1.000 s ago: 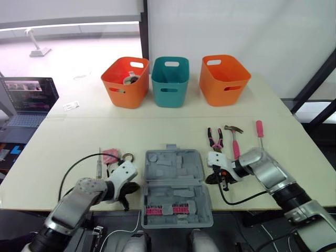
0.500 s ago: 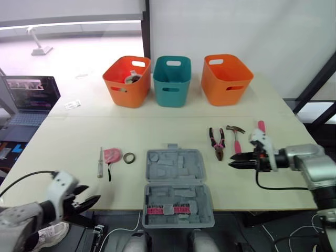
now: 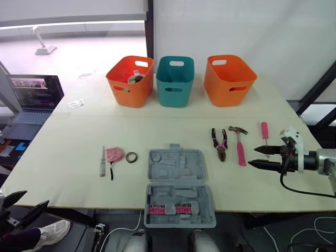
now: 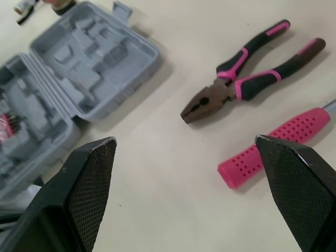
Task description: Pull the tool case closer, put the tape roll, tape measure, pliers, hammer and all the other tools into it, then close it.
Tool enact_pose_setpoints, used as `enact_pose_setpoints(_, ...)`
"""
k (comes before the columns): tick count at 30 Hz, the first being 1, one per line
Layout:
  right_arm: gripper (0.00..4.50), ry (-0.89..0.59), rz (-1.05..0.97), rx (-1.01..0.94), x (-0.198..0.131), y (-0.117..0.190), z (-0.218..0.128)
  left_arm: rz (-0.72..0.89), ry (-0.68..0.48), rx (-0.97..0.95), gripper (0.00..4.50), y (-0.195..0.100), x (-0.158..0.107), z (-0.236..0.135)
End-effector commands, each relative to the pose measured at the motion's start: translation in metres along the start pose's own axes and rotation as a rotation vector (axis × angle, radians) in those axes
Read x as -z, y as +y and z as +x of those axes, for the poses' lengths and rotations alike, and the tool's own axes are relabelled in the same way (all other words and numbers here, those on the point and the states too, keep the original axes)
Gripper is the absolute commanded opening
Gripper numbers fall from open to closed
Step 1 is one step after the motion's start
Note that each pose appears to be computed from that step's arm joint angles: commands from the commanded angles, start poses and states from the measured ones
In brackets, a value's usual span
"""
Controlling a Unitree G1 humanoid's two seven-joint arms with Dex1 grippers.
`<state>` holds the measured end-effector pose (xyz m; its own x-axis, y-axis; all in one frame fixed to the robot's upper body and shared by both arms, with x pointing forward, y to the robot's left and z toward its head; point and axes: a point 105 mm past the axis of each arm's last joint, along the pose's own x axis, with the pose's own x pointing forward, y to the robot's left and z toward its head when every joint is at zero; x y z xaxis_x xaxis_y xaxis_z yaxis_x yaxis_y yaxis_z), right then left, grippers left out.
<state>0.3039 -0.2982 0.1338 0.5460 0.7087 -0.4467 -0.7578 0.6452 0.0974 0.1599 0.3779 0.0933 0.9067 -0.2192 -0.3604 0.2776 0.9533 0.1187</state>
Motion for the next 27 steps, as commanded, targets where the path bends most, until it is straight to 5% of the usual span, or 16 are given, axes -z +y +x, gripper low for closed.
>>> enact_pose_setpoints(1,4.47,-0.056,-0.046,-0.066,-0.027,0.011,0.0,0.038,-0.056,0.002,4.5,-0.003,-0.016,0.0)
enact_pose_setpoints(15,4.47,-0.06,-0.205,-0.54,-0.114,0.099,0.034,-0.04,-0.148,-0.063,4.5,-0.039,-0.05,-0.016)
enact_pose_setpoints(27,4.47,-0.049,-0.363,-0.684,-0.159,0.124,0.068,-0.122,-0.129,-0.164,4.5,-0.081,-0.026,-0.046)
